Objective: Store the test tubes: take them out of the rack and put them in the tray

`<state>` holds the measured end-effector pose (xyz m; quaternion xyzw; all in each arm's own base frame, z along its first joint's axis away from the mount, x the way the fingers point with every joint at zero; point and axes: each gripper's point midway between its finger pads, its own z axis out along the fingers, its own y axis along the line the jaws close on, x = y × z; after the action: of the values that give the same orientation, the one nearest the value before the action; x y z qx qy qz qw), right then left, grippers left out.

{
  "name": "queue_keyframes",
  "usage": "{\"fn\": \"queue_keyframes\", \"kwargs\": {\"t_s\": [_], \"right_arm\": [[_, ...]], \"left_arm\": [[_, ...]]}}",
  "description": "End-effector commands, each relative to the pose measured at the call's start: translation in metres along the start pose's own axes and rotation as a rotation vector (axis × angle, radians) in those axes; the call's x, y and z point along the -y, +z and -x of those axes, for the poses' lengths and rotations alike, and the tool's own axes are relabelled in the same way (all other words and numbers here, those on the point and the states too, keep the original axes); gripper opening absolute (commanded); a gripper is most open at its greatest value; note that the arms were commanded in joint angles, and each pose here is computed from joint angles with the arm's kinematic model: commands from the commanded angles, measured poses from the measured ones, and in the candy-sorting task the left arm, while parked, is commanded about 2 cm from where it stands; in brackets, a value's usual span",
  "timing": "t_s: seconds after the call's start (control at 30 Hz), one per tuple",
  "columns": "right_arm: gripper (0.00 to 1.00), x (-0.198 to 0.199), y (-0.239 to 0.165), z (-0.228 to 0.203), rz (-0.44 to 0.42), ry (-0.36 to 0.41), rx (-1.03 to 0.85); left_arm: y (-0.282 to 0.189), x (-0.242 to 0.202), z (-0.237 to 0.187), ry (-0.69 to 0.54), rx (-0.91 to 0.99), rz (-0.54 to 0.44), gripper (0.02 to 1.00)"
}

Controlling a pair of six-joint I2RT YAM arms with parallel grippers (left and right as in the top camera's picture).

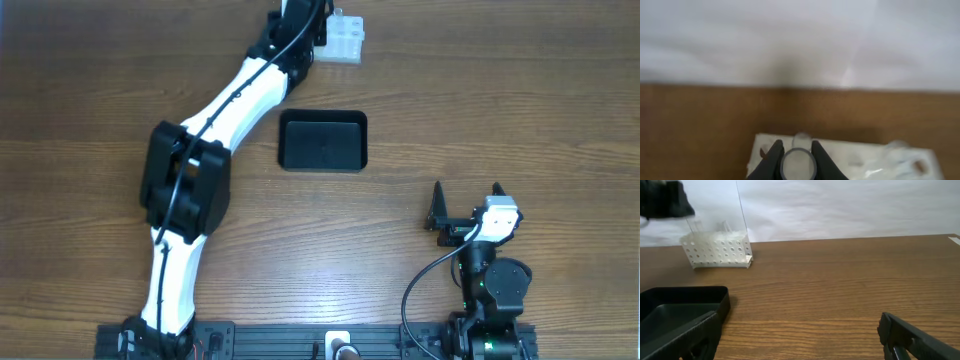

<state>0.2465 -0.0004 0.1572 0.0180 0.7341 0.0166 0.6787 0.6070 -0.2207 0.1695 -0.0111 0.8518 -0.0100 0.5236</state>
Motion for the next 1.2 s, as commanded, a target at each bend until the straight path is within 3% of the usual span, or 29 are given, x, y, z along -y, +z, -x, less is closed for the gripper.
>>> {"fn": "queue_keyframes", "kwargs": {"t_s": [0.03, 0.23, 0.4, 0.6, 0.83, 1.2], "right_arm": [[0.993, 0.0, 0.0, -0.002, 0.0, 0.001, -0.002], [0.991, 0.0, 0.0, -0.002, 0.0, 0.001, -0.002], [0.993, 0.0, 0.0, -0.002, 0.0, 0.001, -0.002], [0.991, 0.0, 0.0, -0.002, 0.0, 0.001, -0.002], [0.993, 0.0, 0.0, -0.002, 0.0, 0.001, -0.002], [0.991, 0.0, 0.0, -0.002, 0.0, 0.001, -0.001]], "left_arm": [[-0.055, -0.008, 0.096, -0.007, 0.194, -0.022, 0.163], [-0.109, -0.01, 0.146, -0.038, 0.285, -0.051, 0.161], [-0.145, 0.006, 0.137, -0.034, 0.208, -0.092, 0.154], [-0.159, 0.004, 0.065, -0.117, -0.074, -0.021, 0.174], [-0.181, -0.038, -0.046, -0.267, -0.467, 0.222, 0.128], [-0.153, -0.019, -0.113, -0.271, -0.652, 0.213, 0.099]]}}
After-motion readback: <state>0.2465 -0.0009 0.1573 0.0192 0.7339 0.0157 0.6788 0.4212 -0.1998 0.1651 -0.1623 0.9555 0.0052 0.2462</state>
